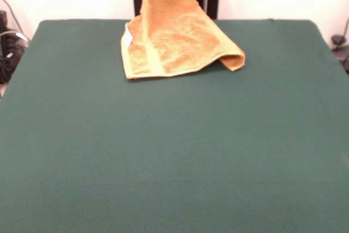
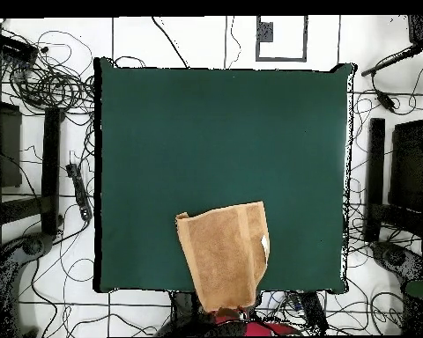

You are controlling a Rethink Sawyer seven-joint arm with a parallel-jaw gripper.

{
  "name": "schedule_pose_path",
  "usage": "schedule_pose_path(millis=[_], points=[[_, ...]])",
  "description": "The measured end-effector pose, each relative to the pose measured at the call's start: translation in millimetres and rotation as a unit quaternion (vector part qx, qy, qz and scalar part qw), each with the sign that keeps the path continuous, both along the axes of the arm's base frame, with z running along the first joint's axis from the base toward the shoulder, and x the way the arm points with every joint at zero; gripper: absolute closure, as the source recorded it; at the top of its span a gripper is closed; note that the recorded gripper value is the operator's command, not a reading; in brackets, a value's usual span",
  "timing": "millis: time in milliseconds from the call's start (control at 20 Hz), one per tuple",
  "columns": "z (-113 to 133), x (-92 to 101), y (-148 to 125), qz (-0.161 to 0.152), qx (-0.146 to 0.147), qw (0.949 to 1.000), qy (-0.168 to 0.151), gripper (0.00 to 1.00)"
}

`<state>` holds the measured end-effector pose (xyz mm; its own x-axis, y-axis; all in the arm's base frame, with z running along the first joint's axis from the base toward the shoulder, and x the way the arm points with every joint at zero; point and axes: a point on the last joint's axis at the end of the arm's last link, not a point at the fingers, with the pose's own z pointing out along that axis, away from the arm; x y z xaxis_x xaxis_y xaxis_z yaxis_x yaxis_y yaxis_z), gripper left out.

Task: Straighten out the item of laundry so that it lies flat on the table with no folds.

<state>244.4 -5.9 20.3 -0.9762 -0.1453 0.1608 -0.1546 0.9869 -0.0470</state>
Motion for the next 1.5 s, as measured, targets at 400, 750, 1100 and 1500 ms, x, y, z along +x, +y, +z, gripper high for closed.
schedule_pose_path(millis=[400, 750, 1100, 1500], points=[[12, 24.4, 6, -0.002, -0.004, 1.0000, 0.006, 0.00], [19, 43.8, 7, -0.016, -0.013, 0.9998, 0.009, 0.00], [23, 64.1, 2, -0.025, -0.024, 0.9994, 0.007, 0.00], [17, 94.0, 1, -0.019, -0.024, 0.9995, -0.012, 0.00]])
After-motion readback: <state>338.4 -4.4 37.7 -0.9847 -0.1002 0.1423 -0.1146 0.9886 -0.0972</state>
